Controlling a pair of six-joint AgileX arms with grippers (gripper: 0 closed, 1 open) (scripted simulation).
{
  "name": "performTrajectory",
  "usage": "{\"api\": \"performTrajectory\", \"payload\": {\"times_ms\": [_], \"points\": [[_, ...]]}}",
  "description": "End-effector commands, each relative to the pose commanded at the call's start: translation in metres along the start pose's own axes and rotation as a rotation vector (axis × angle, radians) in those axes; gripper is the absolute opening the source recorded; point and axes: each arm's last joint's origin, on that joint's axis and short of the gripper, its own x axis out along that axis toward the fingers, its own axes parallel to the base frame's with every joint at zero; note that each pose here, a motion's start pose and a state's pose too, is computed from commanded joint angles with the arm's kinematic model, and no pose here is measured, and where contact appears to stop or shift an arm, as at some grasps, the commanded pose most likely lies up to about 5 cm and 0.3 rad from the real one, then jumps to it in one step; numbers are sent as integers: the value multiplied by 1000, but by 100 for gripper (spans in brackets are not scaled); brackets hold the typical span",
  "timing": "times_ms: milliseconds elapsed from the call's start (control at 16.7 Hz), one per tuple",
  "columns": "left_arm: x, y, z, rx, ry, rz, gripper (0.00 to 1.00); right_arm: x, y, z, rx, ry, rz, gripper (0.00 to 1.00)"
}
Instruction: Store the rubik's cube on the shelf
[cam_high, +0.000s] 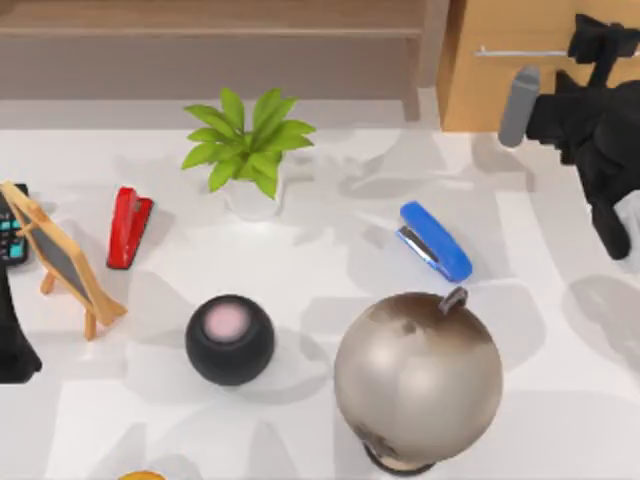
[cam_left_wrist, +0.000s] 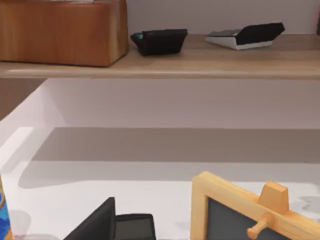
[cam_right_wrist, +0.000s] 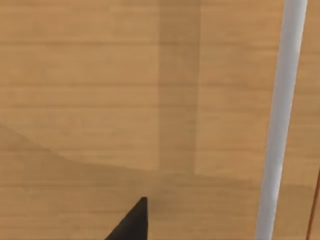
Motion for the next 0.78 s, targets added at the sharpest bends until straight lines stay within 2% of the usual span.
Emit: {"api": "performTrajectory", "payload": {"times_ms": [480, 780], "points": [[0, 0, 0, 0, 0, 0, 100, 0, 0, 0, 0, 0, 0, 2], [0, 0, 0, 0, 0, 0, 100, 0, 0, 0, 0, 0, 0, 0]]}}
